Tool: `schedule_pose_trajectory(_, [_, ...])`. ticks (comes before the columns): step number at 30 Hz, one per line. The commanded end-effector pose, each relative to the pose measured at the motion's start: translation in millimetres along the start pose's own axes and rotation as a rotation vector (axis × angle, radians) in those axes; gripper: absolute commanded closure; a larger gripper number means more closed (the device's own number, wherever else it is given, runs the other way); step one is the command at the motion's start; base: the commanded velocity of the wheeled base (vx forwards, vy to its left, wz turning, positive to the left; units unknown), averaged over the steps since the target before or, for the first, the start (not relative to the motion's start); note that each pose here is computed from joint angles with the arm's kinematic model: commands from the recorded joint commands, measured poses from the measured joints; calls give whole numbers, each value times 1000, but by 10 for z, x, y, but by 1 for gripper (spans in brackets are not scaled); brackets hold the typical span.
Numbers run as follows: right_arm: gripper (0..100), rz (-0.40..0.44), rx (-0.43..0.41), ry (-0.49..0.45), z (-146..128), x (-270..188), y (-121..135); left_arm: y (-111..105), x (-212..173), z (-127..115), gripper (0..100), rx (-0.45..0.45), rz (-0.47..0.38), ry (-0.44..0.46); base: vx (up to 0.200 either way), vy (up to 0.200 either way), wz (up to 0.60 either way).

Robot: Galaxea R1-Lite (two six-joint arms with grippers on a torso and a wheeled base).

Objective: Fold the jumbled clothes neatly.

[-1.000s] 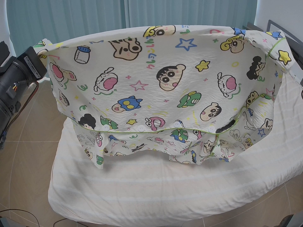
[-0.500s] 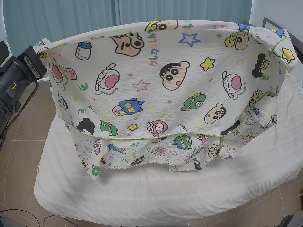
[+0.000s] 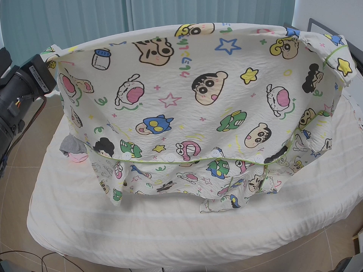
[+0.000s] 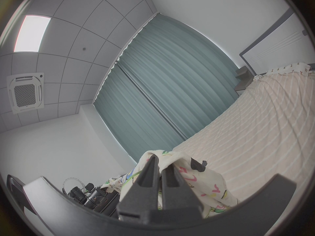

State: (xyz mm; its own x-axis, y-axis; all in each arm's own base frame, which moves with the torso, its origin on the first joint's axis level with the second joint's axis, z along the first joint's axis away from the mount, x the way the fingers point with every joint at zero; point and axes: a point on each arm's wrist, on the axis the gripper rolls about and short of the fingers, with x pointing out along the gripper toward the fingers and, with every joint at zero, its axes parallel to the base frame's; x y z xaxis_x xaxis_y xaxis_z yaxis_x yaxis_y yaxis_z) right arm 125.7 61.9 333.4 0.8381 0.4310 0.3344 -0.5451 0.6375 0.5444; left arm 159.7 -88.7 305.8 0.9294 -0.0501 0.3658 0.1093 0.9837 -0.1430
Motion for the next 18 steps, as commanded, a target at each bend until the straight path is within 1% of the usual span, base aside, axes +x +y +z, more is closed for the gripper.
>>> schedule_pose_trajectory(1, [100,-3,0,4,-9,12,-7,-2,5,-4,100,9,0,1,0,-200,0])
schedule_pose_trajectory(18, [100,-9,-1,6,-15,37,-20,-4,8,-6,100,9,0,1,0,-200,0])
